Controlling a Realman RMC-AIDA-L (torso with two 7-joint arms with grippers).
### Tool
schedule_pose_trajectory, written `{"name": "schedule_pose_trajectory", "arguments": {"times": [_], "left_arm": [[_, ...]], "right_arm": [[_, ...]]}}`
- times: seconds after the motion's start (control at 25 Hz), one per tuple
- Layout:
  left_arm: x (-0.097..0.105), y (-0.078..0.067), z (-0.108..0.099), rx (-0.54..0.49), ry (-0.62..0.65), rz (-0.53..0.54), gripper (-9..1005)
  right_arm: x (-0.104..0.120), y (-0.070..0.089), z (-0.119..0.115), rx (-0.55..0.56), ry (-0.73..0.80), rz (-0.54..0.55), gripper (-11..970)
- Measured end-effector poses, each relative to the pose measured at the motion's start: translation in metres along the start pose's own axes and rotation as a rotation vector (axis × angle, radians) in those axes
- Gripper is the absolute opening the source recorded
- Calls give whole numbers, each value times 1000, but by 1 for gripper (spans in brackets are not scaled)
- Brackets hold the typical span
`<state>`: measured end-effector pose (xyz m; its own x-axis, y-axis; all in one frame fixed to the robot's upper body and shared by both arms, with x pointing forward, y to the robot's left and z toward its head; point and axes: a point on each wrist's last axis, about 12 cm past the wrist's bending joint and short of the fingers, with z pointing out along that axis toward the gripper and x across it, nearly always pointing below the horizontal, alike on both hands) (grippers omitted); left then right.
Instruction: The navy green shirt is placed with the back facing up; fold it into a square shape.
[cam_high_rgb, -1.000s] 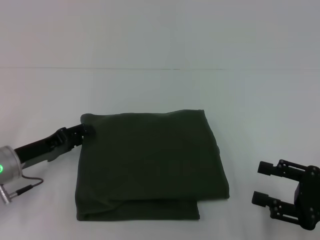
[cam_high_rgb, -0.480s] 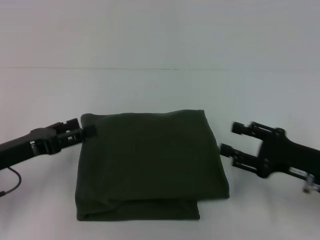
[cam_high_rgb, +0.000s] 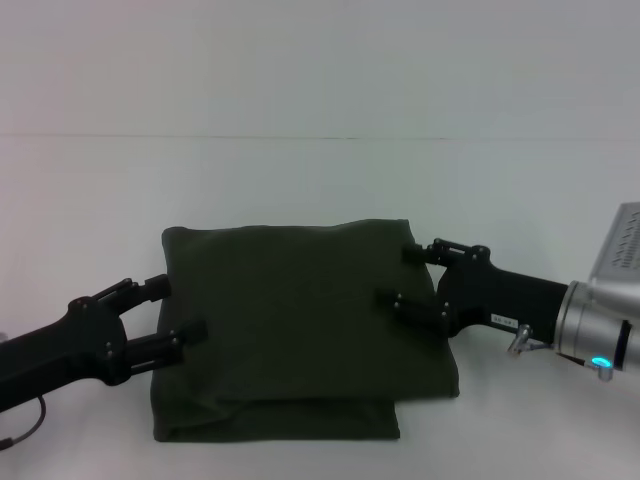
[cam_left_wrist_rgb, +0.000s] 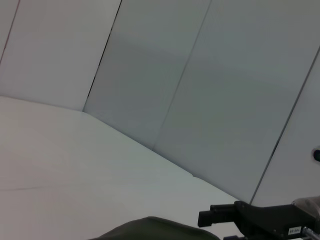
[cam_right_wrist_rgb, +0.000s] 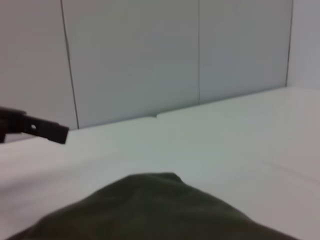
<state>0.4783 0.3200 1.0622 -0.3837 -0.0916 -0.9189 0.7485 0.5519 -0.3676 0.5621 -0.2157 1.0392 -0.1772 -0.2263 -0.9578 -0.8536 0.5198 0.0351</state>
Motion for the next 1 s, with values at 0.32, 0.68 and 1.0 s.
{"name": "schedule_pose_trajectory", "arguments": {"times": [0.32, 0.68, 1.0], "left_arm": [[9, -5, -1, 6, 14, 13, 948], [12, -7, 2, 25, 40, 8, 947], [16, -11, 2, 77, 74, 87, 947]], "right_arm": [[23, 3, 3, 65, 119, 42, 714], [28, 4, -4, 76, 109, 61, 714], [23, 17, -46, -17, -73, 58, 713]]}}
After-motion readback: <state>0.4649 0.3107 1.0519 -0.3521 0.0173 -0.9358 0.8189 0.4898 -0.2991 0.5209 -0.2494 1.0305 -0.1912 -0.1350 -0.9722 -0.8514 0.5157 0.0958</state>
